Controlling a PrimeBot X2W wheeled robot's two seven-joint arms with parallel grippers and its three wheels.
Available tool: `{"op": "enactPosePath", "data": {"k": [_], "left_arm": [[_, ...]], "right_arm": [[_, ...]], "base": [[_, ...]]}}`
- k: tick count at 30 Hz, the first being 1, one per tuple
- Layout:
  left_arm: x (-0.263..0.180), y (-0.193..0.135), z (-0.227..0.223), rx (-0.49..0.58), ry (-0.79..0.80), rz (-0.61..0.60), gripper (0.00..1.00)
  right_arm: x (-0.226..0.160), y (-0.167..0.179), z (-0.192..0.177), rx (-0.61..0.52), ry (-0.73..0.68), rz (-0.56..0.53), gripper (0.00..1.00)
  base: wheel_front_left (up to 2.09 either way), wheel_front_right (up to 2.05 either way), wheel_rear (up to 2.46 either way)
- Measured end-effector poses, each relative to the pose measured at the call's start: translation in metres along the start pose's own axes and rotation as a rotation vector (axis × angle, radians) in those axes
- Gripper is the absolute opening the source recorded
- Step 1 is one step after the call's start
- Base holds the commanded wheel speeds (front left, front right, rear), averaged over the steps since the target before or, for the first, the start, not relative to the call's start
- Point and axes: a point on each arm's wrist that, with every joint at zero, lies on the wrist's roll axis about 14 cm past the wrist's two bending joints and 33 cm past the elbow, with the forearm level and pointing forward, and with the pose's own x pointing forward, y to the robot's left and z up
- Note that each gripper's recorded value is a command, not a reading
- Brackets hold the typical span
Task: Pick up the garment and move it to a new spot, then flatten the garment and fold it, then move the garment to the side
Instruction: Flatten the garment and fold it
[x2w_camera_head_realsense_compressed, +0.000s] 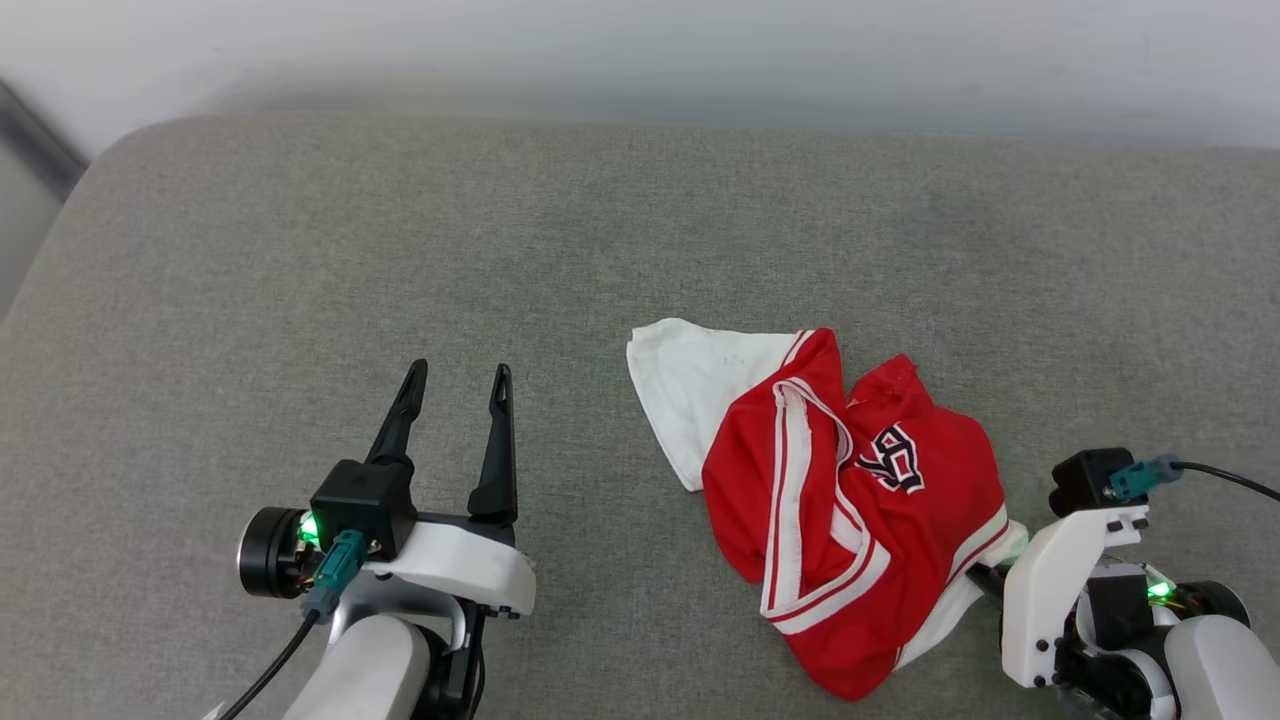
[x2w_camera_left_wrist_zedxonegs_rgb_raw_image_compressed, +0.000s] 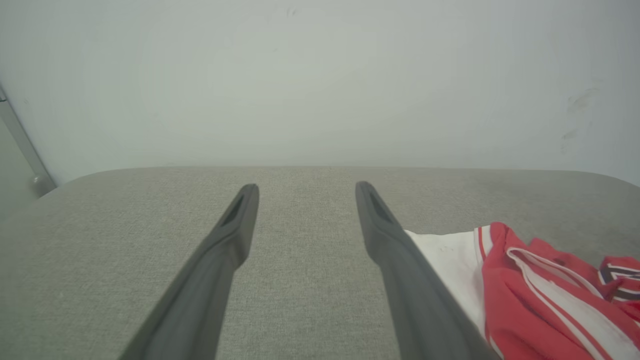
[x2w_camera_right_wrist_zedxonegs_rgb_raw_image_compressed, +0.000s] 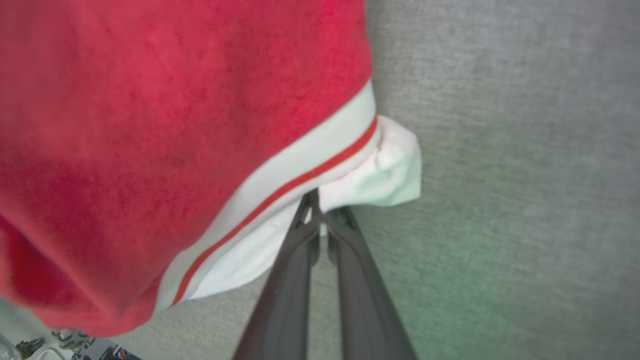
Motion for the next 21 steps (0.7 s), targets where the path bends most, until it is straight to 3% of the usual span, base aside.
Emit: {"op": "enactPosePath", "data": {"k": [3, 6, 10, 13, 18, 19, 20, 21], "left_arm": [[0.002, -0.005, 0.003, -0.003, -0.009, -0.013, 1.00], [0.005, -0.013, 0.005, -0.003, -0.019, -0.036, 1.00], [0.007, -0.019, 0.004, -0.006, -0.018, -0.055, 1.00], [0.008, -0.021, 0.002, -0.006, -0.012, -0.061, 1.00], [0.006, -0.021, -0.003, -0.007, 0.003, -0.061, 1.00], [0.006, -0.021, -0.003, -0.009, 0.005, -0.059, 1.00], [0.006, -0.020, -0.004, -0.010, 0.007, -0.058, 1.00], [0.005, -0.019, -0.005, -0.010, 0.010, -0.056, 1.00]], "right_arm": [[-0.012, -0.005, 0.016, -0.023, -0.068, -0.020, 0.00], [-0.043, -0.029, 0.065, -0.064, -0.241, -0.105, 0.00], [-0.074, -0.063, 0.092, -0.042, -0.361, -0.219, 0.00], [-0.085, -0.092, 0.086, 0.037, -0.372, -0.294, 0.00], [-0.071, -0.125, 0.024, 0.216, -0.272, -0.361, 0.00], [-0.067, -0.128, 0.016, 0.249, -0.267, -0.364, 0.40], [-0.064, -0.130, 0.009, 0.271, -0.260, -0.366, 0.86], [-0.061, -0.130, 0.004, 0.284, -0.262, -0.368, 1.00]], "base": [[0.00, 0.00, 0.00], [0.00, 0.00, 0.00], [0.00, 0.00, 0.00], [0.00, 0.00, 0.00], [0.00, 0.00, 0.00], [0.00, 0.00, 0.00], [0.00, 0.00, 0.00], [0.00, 0.00, 0.00]]}}
